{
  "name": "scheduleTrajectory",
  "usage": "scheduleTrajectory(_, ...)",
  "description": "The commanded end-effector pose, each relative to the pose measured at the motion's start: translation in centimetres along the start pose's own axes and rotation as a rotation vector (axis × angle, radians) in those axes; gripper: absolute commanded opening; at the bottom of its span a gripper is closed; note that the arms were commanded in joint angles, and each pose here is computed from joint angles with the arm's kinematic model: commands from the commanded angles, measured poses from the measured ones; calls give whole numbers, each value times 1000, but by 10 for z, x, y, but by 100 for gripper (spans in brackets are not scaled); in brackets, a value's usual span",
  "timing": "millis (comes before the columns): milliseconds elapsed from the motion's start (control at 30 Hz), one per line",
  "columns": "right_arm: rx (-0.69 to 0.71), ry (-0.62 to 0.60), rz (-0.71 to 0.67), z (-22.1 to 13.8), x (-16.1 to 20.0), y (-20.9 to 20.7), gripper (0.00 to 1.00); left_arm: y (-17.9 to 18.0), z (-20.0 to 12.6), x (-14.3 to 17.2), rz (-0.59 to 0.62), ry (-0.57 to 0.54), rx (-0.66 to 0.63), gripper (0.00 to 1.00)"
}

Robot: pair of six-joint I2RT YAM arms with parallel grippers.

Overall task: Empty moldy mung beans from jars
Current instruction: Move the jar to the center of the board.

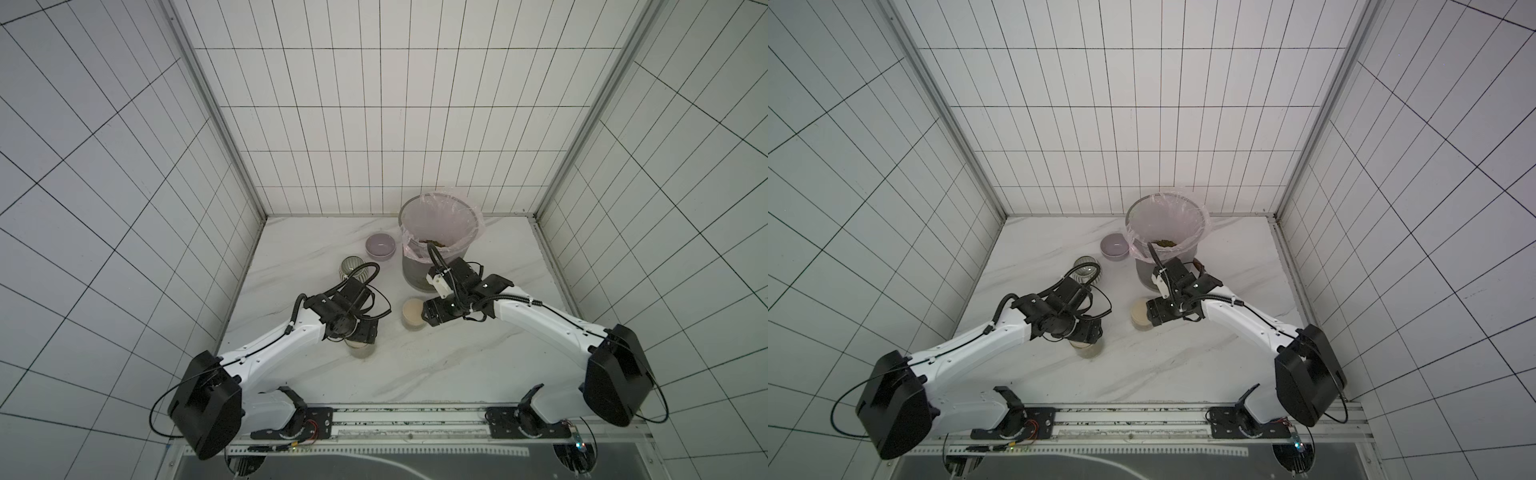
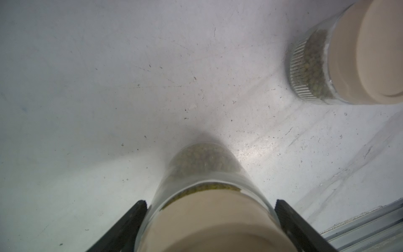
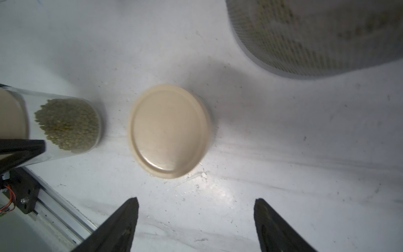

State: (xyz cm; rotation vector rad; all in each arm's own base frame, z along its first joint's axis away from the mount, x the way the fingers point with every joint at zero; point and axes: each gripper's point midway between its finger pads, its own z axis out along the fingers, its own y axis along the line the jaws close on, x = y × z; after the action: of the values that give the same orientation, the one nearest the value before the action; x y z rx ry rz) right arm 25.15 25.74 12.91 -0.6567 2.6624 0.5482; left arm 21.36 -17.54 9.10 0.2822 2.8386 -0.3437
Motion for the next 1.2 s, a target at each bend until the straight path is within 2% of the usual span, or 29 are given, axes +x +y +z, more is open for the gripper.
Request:
scheduleTrajectory(0,-35,-16,-64,2,-24,35,84,-3,-2,-12,3,-38,-7,82)
scheduleTrajectory(200,14,-26,-145,30,-55,44,79,10,-5,-10,-8,-41,-71,79)
scheduleTrajectory(367,62,-21,-196,58,-79,41,71,9,-5,-9,-35,-37,-67,79)
scheduleTrajectory(500,107,8,-219,80,-82,31,64,10,-7,-8,-48,-46,-67,79)
scheduleTrajectory(567,119,53,-226,89,-71,26,58,11,-6,-7,-50,-47,-68,79)
scheduleTrajectory(733,158,112,-221,87,-36,9,57,11,-7,-7,-56,-55,-66,79)
scheduleTrajectory(933,252,167,-176,63,10,-24,57,7,1,-4,-54,-40,-44,79)
scheduleTrajectory(1067,293,188,-86,43,37,-51,57,1,5,-5,-38,-37,-19,79)
scheduleTrajectory(1167,287,164,-21,26,45,-63,59,-7,6,-10,-23,-43,15,79)
